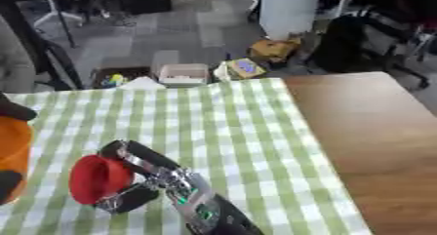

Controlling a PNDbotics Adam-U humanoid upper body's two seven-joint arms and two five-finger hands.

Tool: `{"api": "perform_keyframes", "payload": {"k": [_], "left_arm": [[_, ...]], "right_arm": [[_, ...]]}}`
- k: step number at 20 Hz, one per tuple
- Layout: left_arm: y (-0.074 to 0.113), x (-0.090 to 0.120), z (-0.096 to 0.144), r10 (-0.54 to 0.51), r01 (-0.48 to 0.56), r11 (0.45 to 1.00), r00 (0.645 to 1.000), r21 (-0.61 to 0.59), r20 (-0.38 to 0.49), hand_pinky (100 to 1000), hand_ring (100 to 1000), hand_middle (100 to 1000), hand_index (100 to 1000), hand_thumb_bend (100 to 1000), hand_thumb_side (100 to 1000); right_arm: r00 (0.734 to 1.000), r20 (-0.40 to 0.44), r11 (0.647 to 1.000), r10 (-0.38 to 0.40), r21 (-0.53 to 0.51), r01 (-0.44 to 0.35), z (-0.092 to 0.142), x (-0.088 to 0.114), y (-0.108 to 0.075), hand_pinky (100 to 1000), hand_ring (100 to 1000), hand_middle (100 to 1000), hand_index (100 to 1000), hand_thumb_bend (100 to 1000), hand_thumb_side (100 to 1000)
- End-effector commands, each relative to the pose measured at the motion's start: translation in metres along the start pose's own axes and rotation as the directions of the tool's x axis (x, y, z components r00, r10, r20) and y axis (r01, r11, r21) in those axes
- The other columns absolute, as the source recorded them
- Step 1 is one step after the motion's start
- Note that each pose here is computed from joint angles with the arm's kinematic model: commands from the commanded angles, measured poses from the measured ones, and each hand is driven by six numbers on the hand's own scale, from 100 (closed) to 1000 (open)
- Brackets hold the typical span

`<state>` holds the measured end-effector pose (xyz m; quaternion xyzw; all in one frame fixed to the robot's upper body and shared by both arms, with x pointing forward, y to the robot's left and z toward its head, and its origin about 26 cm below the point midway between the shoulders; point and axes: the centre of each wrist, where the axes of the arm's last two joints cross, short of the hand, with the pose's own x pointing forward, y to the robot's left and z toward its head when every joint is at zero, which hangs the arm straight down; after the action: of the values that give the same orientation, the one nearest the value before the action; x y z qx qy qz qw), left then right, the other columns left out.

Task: Pour the contents of one cup into another cup.

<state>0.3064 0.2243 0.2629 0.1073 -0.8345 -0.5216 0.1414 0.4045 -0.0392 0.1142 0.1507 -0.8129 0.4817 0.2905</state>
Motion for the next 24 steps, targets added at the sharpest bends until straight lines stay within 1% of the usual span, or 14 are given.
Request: {"api": "perform_keyframes", "payload": {"k": [1, 5, 7, 14, 18, 24], "left_arm": [[0.009, -0.002, -0.002, -0.059, 0.059, 0.998, 0.998, -0.021, -0.006, 100, 228, 407, 774, 100, 135], [0.008, -0.009, -0.003, -0.080, 0.080, 0.996, 0.997, -0.026, -0.012, 100, 227, 405, 771, 100, 129], [0.007, -0.012, -0.002, -0.092, 0.091, 0.995, 0.996, -0.031, -0.016, 100, 226, 401, 769, 100, 123], [0.003, -0.020, -0.003, -0.141, 0.140, 0.989, 0.990, -0.048, -0.008, 100, 225, 394, 763, 100, 100], [0.002, -0.022, -0.004, -0.171, 0.171, 0.984, 0.985, -0.055, 0.005, 100, 224, 390, 758, 100, 100], [0.002, -0.018, -0.006, -0.230, 0.233, 0.970, 0.972, -0.075, 0.050, 100, 223, 383, 749, 106, 100]], "right_arm": [[0.999, 0.050, 0.999, -0.017, 0.042, 0.015, -0.011, 0.012, -0.006, 405, 233, 137, 479, 100, 100], [0.997, 0.026, 0.991, -0.077, 0.114, 0.074, -0.007, 0.005, 0.007, 408, 235, 137, 480, 100, 100], [0.994, 0.003, 0.983, -0.112, 0.145, 0.110, -0.001, -0.001, 0.017, 410, 237, 140, 480, 100, 100], [0.977, -0.046, 0.953, -0.206, 0.217, 0.211, 0.011, -0.013, 0.040, 412, 241, 143, 480, 100, 100], [0.974, -0.047, 0.948, -0.221, 0.222, 0.226, 0.012, -0.013, 0.042, 412, 241, 143, 480, 100, 100], [0.973, -0.050, 0.947, -0.227, 0.221, 0.232, 0.012, -0.013, 0.043, 412, 242, 144, 480, 100, 100]]}}
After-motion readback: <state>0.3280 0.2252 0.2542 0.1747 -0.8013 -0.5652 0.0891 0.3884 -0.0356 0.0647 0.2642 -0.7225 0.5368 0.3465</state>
